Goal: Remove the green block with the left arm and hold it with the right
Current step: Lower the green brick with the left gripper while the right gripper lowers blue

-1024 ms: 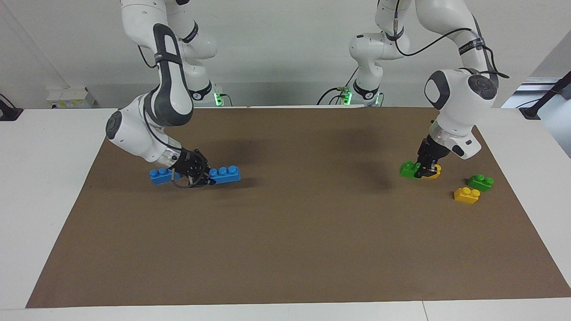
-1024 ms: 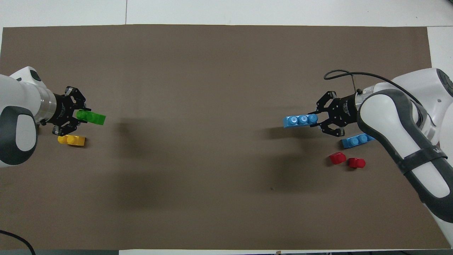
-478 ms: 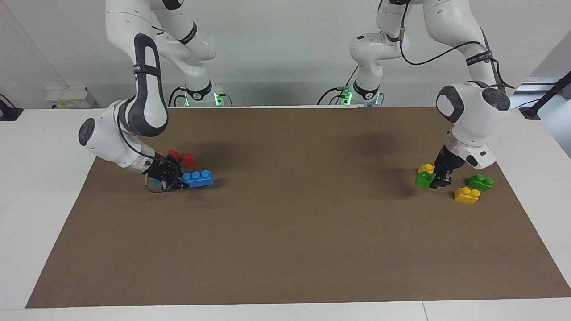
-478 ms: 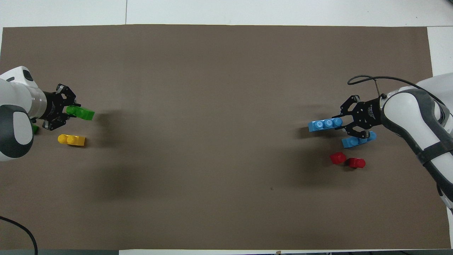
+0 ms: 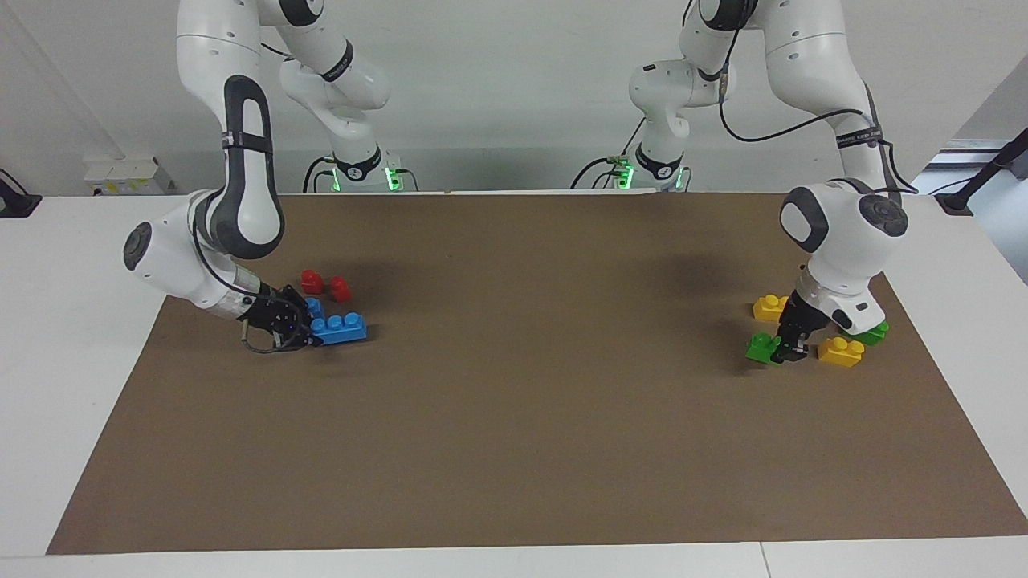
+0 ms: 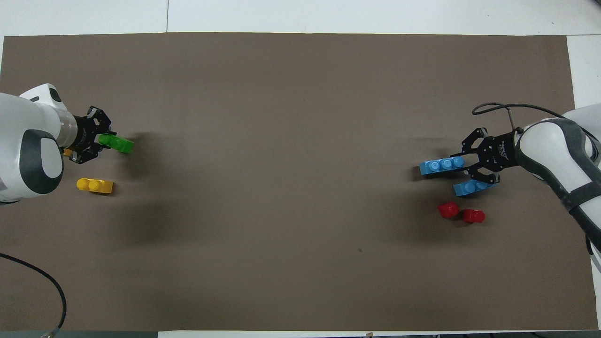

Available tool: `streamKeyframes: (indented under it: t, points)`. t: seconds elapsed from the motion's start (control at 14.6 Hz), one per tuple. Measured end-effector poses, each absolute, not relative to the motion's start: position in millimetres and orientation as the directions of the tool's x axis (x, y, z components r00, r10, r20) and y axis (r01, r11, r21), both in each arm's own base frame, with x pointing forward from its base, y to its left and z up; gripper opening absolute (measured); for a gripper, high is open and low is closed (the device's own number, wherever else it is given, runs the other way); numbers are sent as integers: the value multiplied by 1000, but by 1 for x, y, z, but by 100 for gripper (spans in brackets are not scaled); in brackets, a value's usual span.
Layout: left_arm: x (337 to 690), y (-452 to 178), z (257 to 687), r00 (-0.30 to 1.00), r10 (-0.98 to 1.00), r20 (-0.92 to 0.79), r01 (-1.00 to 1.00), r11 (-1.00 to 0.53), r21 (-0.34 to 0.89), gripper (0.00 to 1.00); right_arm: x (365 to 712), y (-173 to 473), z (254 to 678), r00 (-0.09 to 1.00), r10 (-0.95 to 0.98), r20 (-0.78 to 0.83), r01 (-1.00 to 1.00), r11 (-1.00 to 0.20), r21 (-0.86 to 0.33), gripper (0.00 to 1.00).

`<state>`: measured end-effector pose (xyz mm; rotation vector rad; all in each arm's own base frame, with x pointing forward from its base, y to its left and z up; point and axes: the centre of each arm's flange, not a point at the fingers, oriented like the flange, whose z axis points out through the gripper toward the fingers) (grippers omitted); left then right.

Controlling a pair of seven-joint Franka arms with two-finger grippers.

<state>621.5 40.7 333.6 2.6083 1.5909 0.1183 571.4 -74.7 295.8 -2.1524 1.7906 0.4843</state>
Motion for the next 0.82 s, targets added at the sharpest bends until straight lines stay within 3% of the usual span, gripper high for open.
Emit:
streamKeyframes:
  t: [0.68,0.82]
  points:
    - [628,41,315,473,881,26,875,-473,103,35,567,-75,281,167,-894,-416,-985,-172,-28,35]
    - [628,41,312,512,859,28,854,-512,98,39,567,-74,281,169,-893,-416,-984,-173,-28,35]
